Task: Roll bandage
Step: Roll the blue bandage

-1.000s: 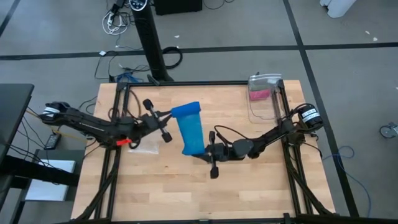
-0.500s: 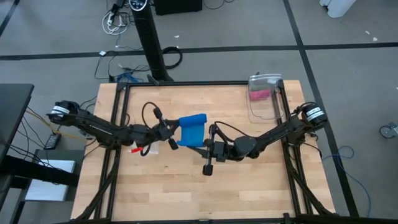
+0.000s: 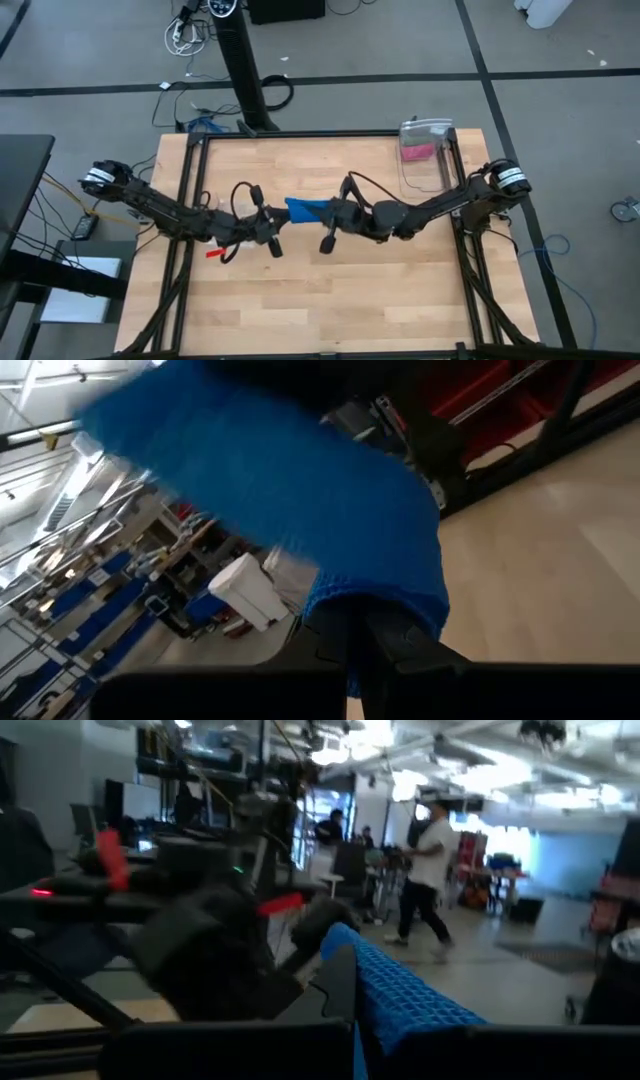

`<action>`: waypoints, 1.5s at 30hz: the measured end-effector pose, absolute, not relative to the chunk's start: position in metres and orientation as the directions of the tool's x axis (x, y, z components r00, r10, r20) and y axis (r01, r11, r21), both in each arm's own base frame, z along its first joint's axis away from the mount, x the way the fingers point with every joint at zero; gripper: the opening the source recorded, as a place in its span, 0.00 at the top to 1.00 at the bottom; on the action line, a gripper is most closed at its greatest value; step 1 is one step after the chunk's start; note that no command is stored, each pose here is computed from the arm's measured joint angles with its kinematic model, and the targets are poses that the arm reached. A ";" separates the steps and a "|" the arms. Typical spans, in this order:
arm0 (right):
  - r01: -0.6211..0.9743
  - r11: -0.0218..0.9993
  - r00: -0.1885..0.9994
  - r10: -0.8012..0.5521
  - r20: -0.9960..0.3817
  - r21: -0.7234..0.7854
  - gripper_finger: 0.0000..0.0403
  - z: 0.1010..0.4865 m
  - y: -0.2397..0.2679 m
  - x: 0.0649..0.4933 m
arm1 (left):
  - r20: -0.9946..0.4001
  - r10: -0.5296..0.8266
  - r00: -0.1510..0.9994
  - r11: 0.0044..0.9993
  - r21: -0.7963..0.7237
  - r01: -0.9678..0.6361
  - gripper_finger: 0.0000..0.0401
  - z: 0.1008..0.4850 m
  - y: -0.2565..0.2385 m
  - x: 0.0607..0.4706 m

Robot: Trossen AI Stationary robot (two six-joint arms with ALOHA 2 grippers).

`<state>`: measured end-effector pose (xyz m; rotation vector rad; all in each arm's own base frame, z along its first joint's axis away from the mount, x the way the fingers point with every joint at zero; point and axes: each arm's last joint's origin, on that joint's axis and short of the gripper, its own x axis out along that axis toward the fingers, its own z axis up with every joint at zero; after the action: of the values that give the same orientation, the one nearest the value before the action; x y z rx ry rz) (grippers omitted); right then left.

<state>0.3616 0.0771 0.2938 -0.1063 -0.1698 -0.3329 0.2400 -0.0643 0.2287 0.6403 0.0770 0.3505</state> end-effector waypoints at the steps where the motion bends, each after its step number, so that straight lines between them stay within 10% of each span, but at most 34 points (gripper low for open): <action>1: 0.337 0.940 0.930 -0.323 0.175 -0.059 1.00 0.293 0.074 0.362 | 0.034 0.338 0.940 0.746 0.599 -0.290 0.99 0.228 -0.066 0.240; 22: 0.334 0.942 0.940 -0.331 -0.077 0.027 0.54 0.289 0.061 0.349 | -0.038 0.163 0.986 0.833 0.541 -0.117 0.99 0.220 -0.083 0.236; 35: 0.317 0.928 0.904 -0.359 -0.234 -0.197 0.57 0.320 0.062 0.289 | -0.062 0.123 0.990 0.865 0.496 -0.076 0.99 0.218 -0.081 0.237; 45: 0.068 0.987 0.912 -0.121 -0.391 -0.147 0.60 0.233 0.070 0.263 | -0.050 -0.046 0.998 0.920 0.387 0.062 0.99 0.231 -0.066 0.233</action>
<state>0.2626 0.0699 0.2327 -0.1310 0.4110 -0.0975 0.2334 -0.0658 0.2307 0.3992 0.0406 -0.0554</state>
